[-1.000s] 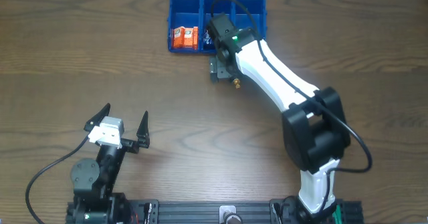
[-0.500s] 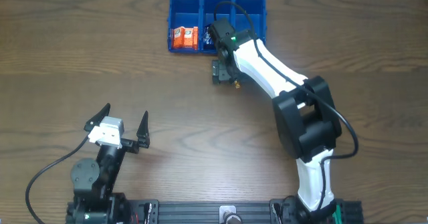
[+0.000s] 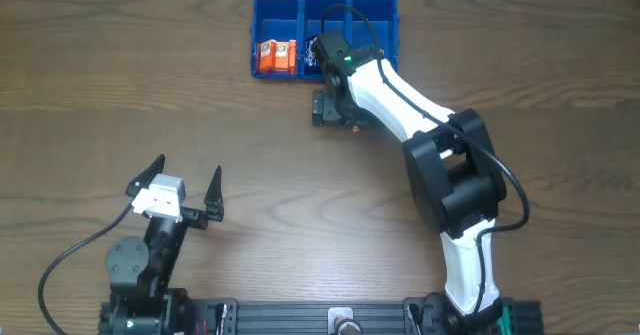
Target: Sort Candies Into Trays
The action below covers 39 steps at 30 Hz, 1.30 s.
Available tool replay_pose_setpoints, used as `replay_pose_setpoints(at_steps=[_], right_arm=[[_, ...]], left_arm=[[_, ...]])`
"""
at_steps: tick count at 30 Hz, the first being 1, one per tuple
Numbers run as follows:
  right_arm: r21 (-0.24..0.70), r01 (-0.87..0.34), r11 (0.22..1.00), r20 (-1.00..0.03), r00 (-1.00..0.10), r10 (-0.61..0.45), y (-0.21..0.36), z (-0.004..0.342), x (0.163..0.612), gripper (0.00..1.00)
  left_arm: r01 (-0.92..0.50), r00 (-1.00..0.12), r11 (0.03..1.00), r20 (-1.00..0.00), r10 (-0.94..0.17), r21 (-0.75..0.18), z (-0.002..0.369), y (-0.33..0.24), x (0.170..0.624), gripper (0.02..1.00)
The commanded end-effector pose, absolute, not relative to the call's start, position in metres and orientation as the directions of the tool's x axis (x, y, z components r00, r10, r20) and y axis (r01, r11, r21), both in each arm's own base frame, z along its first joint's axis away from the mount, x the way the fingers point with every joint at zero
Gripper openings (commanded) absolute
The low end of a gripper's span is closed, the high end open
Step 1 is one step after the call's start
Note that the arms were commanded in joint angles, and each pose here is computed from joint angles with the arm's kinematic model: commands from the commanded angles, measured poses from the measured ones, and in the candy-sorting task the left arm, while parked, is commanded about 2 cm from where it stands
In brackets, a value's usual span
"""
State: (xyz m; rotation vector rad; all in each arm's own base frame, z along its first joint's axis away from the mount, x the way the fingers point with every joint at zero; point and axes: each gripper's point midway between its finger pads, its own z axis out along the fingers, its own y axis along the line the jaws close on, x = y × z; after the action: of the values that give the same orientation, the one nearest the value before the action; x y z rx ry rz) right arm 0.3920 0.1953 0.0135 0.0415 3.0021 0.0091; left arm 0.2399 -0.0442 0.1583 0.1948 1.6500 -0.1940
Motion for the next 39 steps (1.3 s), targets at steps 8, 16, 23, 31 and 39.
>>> replay_pose_setpoints(at_steps=[8, 16, 23, 31, 39], right_arm=[[0.000, 0.092, 0.996, -0.125, -0.988, 0.091, 0.181, 0.000, 0.392, 1.000], [-0.010, 0.094, 0.996, -0.136, -0.986, 0.091, 0.178, -0.001, 0.394, 0.893], [-0.052, 0.096, 0.994, -0.155, -0.984, 0.087, 0.171, 0.000, 0.396, 0.588], [-0.078, 0.100, 0.992, -0.171, -0.981, 0.086, 0.166, 0.000, 0.399, 0.419], [-0.077, 0.099, 0.992, -0.171, -0.982, 0.085, 0.167, 0.000, 0.398, 0.176]], left_arm=[[0.260, -0.134, 0.965, -0.991, 0.004, -0.031, 0.142, -0.047, 0.239, 0.996], [0.260, -0.134, 0.965, -0.991, 0.005, -0.031, 0.142, -0.047, 0.239, 0.998], [0.260, -0.134, 0.965, -0.991, 0.004, -0.031, 0.142, -0.047, 0.239, 0.998], [0.260, -0.134, 0.965, -0.991, 0.004, -0.031, 0.142, -0.047, 0.239, 0.996], [0.260, -0.134, 0.965, -0.991, 0.004, -0.031, 0.142, -0.047, 0.239, 0.998]])
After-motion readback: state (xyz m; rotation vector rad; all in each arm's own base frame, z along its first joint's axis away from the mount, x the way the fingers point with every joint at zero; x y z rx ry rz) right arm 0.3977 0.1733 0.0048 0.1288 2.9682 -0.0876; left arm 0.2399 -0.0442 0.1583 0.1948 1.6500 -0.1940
